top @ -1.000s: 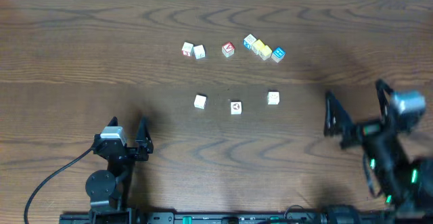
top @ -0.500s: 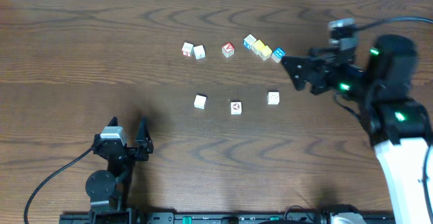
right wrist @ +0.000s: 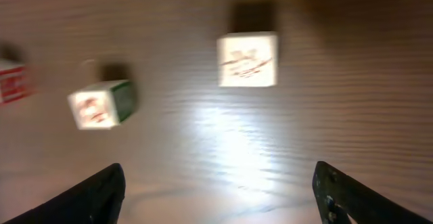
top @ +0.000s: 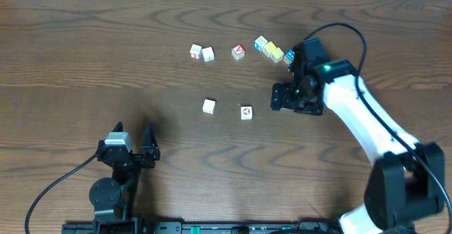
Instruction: Lift 3 blocks
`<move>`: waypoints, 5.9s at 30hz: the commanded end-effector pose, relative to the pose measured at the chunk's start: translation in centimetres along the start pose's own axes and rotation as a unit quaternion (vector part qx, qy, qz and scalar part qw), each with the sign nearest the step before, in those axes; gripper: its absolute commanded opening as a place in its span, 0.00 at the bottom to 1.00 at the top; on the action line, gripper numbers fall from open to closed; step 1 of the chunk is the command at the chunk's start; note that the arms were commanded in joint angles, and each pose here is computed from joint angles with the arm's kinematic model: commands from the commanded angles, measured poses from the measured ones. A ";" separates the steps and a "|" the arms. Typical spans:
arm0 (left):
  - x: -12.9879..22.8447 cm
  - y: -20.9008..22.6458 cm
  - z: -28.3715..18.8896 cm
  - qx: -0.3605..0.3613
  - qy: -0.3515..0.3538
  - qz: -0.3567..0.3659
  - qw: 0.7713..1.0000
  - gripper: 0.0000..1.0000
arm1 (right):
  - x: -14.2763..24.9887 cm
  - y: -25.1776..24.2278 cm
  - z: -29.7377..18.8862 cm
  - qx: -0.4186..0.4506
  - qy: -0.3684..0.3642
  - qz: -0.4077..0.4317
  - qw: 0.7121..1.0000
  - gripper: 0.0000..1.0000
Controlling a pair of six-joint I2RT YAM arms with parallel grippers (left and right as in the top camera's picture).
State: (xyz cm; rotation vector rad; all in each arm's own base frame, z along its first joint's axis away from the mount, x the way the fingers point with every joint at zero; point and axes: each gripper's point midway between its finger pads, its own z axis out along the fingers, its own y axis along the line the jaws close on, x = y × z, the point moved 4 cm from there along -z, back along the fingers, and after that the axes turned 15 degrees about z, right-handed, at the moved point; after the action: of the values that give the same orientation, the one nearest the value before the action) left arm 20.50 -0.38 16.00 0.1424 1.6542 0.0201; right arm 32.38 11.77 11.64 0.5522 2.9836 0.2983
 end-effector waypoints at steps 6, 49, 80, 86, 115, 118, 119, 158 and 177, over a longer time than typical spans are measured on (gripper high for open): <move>1.3 -0.4 0.1 0.012 0.023 -0.007 1.000 0.75 | -3.2 -0.3 0.8 0.068 -0.084 -0.004 0.994 0.92; 1.3 -0.4 0.1 0.012 0.023 -0.007 1.000 0.75 | -3.4 0.6 7.8 0.104 -0.064 -0.097 0.988 0.47; 1.3 -0.4 0.1 0.012 0.023 -0.007 1.000 0.75 | -4.8 -4.4 7.1 0.126 -0.027 -0.028 0.991 0.17; 1.3 -0.4 0.1 0.012 0.023 -0.007 1.000 0.75 | -5.4 -6.2 6.8 0.097 0.002 -0.006 0.995 0.19; 1.3 -0.4 0.1 0.012 0.023 -0.007 1.000 0.75 | -6.6 -6.5 5.9 0.083 0.003 -0.042 0.996 0.52; 1.3 -0.4 0.1 0.012 0.023 -0.007 1.000 0.75 | -6.8 -6.2 5.1 0.084 0.005 -0.042 0.996 0.53; 1.3 -0.4 0.1 0.012 0.023 -0.007 1.000 0.75 | -7.0 -6.1 4.7 0.084 0.006 -0.041 0.996 0.52; 1.3 -0.4 0.1 0.012 0.023 -0.007 1.000 0.75 | 2.2 12.3 4.6 0.100 -0.120 -0.076 0.985 0.78; 1.3 -0.4 0.1 0.012 0.023 -0.007 1.000 0.75 | 2.1 10.1 9.4 0.092 -0.005 -0.082 0.992 0.61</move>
State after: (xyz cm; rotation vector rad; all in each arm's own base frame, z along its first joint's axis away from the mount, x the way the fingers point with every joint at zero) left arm 20.50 -0.38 16.00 0.1424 1.6542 0.0201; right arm 35.64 23.40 5.88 0.3976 2.9613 -0.0360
